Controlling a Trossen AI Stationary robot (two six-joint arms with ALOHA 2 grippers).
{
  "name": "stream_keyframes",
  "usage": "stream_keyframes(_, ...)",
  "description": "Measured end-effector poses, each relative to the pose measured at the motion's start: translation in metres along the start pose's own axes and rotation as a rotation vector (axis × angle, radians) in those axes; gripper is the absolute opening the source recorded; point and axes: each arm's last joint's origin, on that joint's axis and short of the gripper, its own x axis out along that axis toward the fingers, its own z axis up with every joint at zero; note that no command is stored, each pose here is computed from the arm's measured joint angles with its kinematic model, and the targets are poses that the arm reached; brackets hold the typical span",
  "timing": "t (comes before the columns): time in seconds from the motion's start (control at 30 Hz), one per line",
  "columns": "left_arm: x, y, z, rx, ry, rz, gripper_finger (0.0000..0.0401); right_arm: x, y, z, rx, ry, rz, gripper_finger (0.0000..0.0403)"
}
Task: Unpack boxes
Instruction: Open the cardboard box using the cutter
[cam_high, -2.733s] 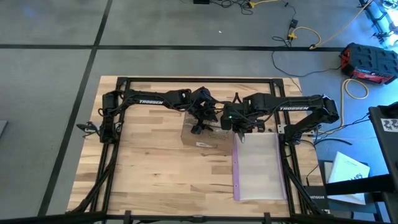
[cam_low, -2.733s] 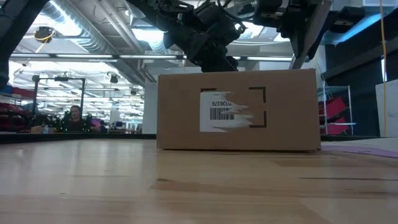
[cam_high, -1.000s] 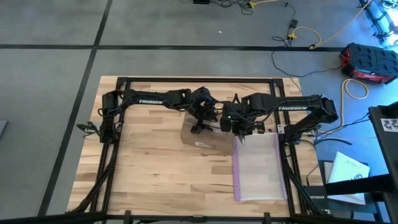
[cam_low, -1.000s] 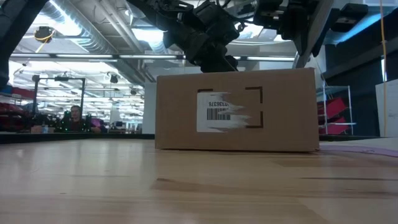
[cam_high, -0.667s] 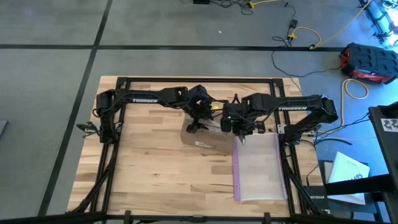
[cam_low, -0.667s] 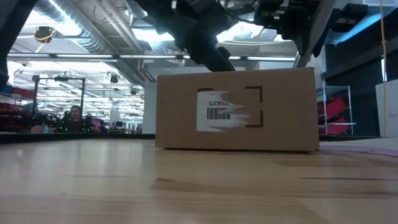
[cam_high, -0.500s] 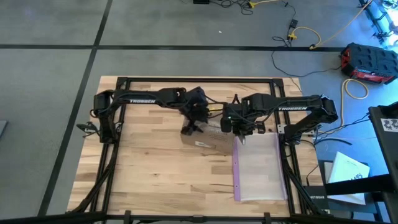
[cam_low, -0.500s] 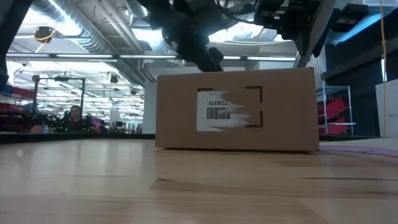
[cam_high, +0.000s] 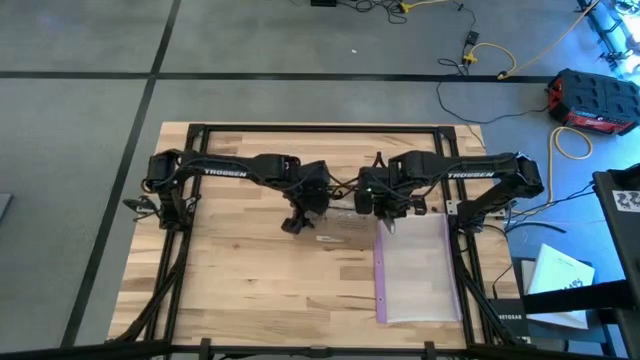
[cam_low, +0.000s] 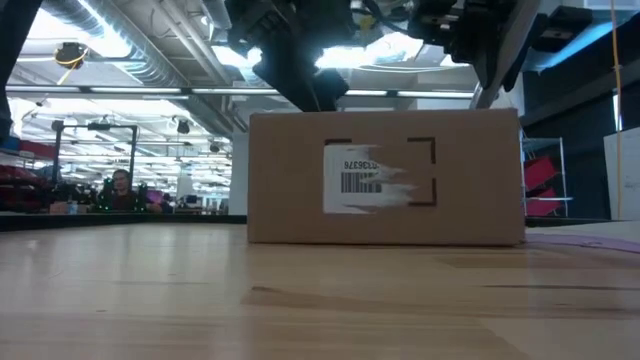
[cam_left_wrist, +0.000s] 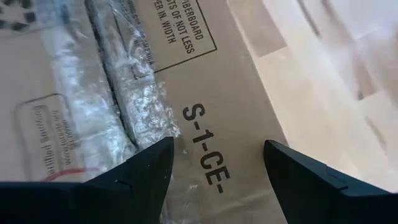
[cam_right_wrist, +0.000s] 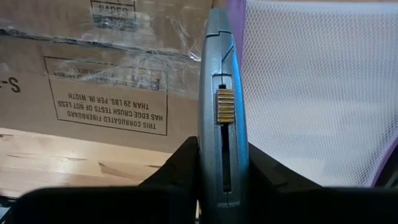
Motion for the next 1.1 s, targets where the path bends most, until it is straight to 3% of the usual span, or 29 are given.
stream_keyframes(0.23,-0.031,-0.002,0.008,0.012,-0.058,0.169,0.0237,0.000,0.000,0.000,-0.002,0.000,-0.002,0.0062)
stream_keyframes(0.37,-0.047,-0.005,0.012,0.014,-0.118,0.199,0.0237,0.000,0.000,0.000,-0.002,0.000,-0.003,0.0062)
stream_keyframes(0.63,-0.045,-0.014,0.008,-0.169,-0.039,0.221,0.0237,0.000,0.000,0.000,-0.002,0.000,-0.004,0.0062)
stream_keyframes(1.1,-0.023,-0.050,0.027,-0.115,-0.068,0.213,0.0237,0.000,0.000,0.000,-0.007,0.014,-0.001,0.0062)
